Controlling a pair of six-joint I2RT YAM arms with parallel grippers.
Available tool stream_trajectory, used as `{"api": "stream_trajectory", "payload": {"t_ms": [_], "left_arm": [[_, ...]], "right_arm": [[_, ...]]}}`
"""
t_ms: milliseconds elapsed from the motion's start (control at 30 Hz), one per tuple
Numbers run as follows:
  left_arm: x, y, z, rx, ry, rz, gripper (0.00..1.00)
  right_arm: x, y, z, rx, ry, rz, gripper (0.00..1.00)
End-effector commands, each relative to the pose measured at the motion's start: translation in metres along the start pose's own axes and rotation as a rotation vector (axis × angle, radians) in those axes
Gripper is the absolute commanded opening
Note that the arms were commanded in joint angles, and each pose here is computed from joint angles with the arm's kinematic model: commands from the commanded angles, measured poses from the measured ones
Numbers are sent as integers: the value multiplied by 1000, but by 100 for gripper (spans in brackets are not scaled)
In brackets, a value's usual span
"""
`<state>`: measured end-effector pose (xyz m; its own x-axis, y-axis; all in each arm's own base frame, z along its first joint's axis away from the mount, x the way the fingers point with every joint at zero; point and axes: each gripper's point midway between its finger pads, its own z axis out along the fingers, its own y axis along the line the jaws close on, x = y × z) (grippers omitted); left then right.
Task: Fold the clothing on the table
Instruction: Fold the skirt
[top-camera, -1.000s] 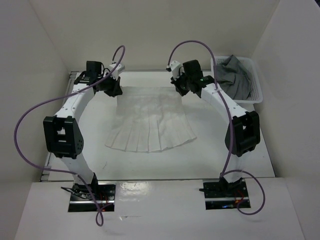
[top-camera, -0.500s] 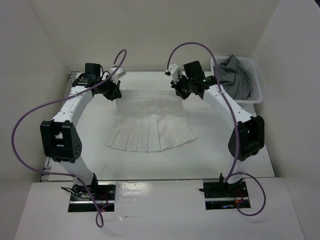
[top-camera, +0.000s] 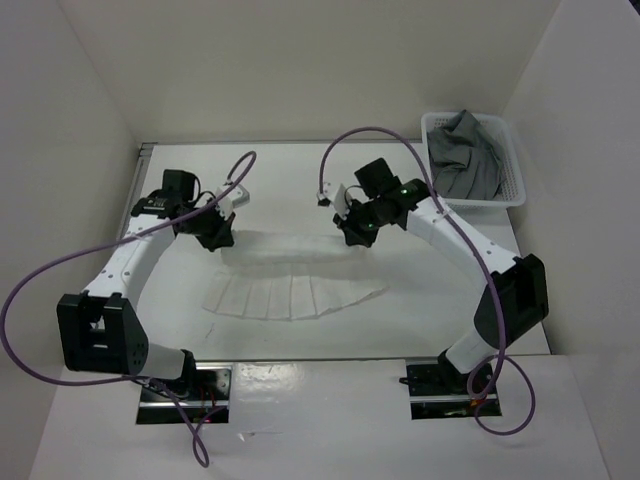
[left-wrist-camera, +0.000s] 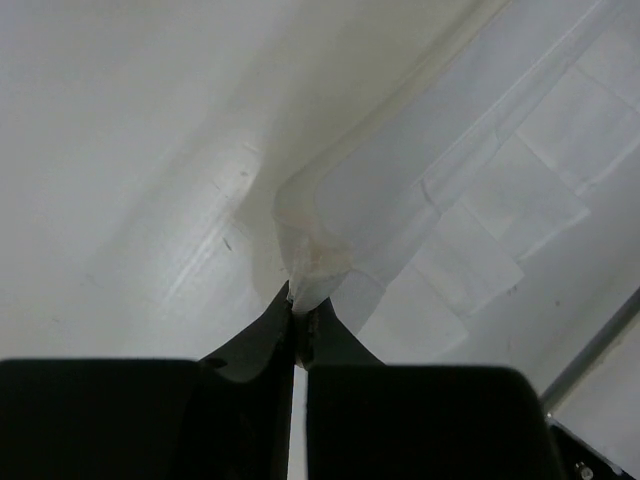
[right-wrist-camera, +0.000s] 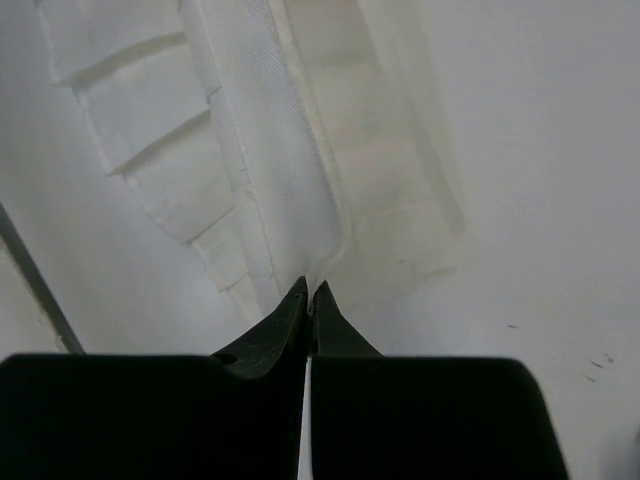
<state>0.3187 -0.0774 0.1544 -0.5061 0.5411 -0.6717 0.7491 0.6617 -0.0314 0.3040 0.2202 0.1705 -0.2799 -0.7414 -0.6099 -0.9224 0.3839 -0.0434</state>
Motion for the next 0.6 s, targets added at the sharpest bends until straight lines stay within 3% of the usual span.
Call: {"api": "stream_trajectory", "payload": {"t_ms": [0, 100, 167, 200, 233, 267, 300, 333, 367, 500, 567], "left_arm": [[78, 41, -31, -243, 302, 22, 5], [92, 35, -32, -233, 350, 22, 5], [97, 31, -33, -229, 372, 36, 10], [103, 29, -36, -230, 392, 43, 15], [101, 29, -40, -247, 387, 50, 28], [103, 28, -42, -255, 393, 51, 34], [105, 28, -44, -262, 398, 61, 40], [104, 25, -49, -270, 390, 65, 56], [102, 25, -51, -276, 384, 68, 60], [103, 23, -55, -286, 389, 57, 82], [96, 23, -56, -283, 367, 51, 87]], "right_arm": [[88, 23, -19, -24, 356, 11, 0], [100, 44, -6, -91, 405, -12, 0], [101, 54, -4, -115, 421, -35, 3], [107, 56, -1, -127, 440, -29, 30], [110, 63, -4, -147, 465, -31, 35], [114, 64, -4, -163, 483, -39, 40], [113, 67, -3, -167, 483, -48, 57], [117, 67, -6, -170, 502, -60, 64], [119, 67, -8, -169, 516, -60, 69], [117, 49, -10, -85, 533, -88, 74], [102, 39, -10, -34, 479, -94, 74]]}}
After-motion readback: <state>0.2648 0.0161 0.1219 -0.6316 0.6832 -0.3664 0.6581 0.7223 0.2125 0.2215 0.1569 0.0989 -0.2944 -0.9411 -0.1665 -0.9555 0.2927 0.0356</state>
